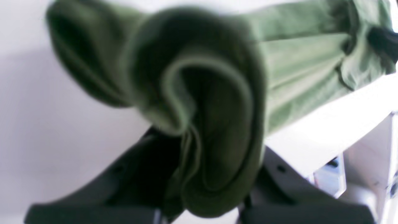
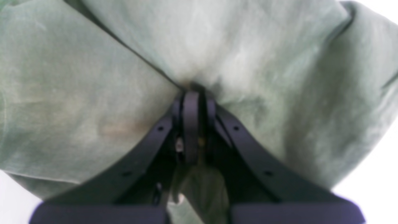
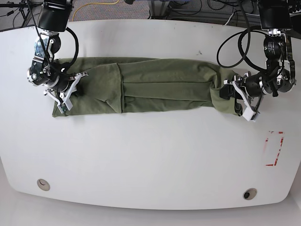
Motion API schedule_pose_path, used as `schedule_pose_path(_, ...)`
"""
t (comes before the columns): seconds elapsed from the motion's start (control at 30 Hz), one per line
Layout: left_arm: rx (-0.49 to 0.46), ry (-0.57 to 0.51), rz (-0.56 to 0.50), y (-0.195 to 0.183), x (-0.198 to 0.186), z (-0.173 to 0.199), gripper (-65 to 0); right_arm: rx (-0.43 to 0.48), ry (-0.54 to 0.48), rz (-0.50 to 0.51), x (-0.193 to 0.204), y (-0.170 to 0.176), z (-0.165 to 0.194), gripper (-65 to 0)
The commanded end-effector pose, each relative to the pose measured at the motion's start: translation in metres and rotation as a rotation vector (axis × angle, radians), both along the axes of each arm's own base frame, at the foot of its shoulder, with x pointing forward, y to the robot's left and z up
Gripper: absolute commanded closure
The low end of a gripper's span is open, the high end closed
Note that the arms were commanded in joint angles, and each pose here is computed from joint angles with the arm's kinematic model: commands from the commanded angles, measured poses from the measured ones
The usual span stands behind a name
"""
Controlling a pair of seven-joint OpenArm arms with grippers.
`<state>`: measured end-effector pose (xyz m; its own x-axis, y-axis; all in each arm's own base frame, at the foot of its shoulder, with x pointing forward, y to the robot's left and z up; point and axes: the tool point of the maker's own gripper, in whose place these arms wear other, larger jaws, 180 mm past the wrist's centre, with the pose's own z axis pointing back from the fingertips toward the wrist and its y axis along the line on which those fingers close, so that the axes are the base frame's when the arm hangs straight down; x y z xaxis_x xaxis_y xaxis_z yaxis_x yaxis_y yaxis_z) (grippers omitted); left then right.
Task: Fold the T-shirt properly
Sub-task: 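Grasp the strip end with the left gripper and lift it, then fold the held strip end with the left gripper toward the right gripper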
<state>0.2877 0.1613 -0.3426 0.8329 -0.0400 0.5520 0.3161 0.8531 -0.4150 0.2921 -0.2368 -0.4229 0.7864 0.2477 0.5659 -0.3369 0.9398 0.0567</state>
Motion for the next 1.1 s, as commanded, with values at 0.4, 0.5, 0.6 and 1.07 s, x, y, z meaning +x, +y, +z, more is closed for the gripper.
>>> schedule_pose_path(0.4, -0.081, -0.07, -0.186, -0.083, 0.009, 0.018, -4.6, -0.041, 0.006, -0.006, 0.002, -0.01, 0.004, -3.0)
schedule_pose_path(0.5, -0.08, -0.07, -0.187, -0.092, 0.015, 0.016, -4.6, -0.042, 0.008, -0.006, 0.002, -0.01, 0.004, -3.0)
schedule_pose_path(0.6, -0.095, -0.056, -0.196, -0.105, 0.017, 0.011, -4.6, -0.042, 0.008, -0.007, 0.002, -0.011, 0.004, -3.0)
schedule_pose_path(1.07, -0.186, -0.018, -0.24, -0.15, 0.015, 0.006, -4.9, -0.042, 0.006, -0.007, 0.002, -0.011, 0.004, -3.0)
